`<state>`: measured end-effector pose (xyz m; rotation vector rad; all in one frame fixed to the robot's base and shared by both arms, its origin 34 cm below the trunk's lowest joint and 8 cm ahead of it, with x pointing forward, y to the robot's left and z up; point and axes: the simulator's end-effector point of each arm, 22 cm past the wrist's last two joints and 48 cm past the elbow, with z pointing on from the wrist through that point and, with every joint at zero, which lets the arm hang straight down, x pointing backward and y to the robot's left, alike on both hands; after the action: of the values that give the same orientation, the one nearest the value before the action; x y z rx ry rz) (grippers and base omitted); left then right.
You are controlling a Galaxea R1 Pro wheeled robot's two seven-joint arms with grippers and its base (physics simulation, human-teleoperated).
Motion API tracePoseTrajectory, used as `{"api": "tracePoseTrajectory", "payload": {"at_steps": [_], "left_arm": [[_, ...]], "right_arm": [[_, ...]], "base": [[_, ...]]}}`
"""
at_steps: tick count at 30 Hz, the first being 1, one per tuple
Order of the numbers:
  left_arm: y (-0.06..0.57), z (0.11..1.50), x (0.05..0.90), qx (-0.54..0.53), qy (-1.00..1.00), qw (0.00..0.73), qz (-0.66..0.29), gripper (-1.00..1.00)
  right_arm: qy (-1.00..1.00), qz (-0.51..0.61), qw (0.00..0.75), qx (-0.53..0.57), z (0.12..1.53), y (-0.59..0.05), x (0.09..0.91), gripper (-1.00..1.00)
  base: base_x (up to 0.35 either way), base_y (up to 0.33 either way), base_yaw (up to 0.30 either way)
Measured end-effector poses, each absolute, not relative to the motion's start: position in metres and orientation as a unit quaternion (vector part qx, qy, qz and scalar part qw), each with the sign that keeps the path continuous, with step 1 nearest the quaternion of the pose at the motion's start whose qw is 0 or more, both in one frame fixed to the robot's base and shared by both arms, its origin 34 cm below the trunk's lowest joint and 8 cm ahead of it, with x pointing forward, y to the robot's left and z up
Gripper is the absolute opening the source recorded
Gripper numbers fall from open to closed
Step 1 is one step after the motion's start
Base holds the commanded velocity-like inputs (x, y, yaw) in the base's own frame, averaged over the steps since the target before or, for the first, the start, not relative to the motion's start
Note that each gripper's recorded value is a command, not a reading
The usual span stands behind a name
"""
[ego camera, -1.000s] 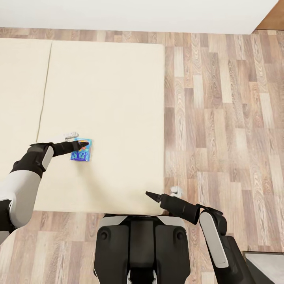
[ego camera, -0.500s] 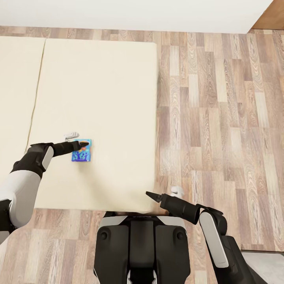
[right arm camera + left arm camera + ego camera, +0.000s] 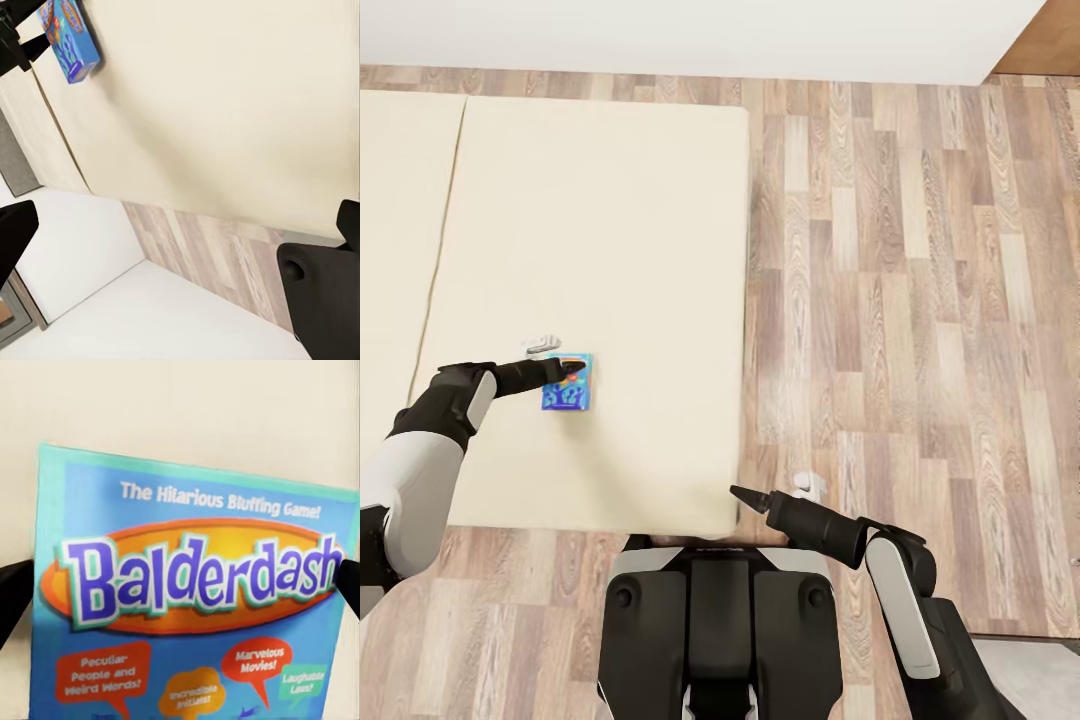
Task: Put all the toys in the child's room - the three board games (two on the bed and one on the table), the two jigsaw puzzles on the table, and the tennis ball on the table - inside the toy box on the table in the child's room.
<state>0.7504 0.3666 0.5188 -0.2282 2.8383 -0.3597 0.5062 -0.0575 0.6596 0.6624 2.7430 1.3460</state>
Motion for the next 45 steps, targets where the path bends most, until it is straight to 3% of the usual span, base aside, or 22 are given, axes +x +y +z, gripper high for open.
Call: {"api": "tracePoseTrajectory", "payload": {"at_steps": [45], "left_arm": [[0.3656, 0.5178, 0.7491, -0.079, 0.980, 0.134, -0.126, 1.00]], "right_arm": [[0.877, 0.430, 0.008, 0.212, 0.6595, -0.0577, 0.5064, 1.00]], "base": [[0.000, -0.074, 0.000]]}}
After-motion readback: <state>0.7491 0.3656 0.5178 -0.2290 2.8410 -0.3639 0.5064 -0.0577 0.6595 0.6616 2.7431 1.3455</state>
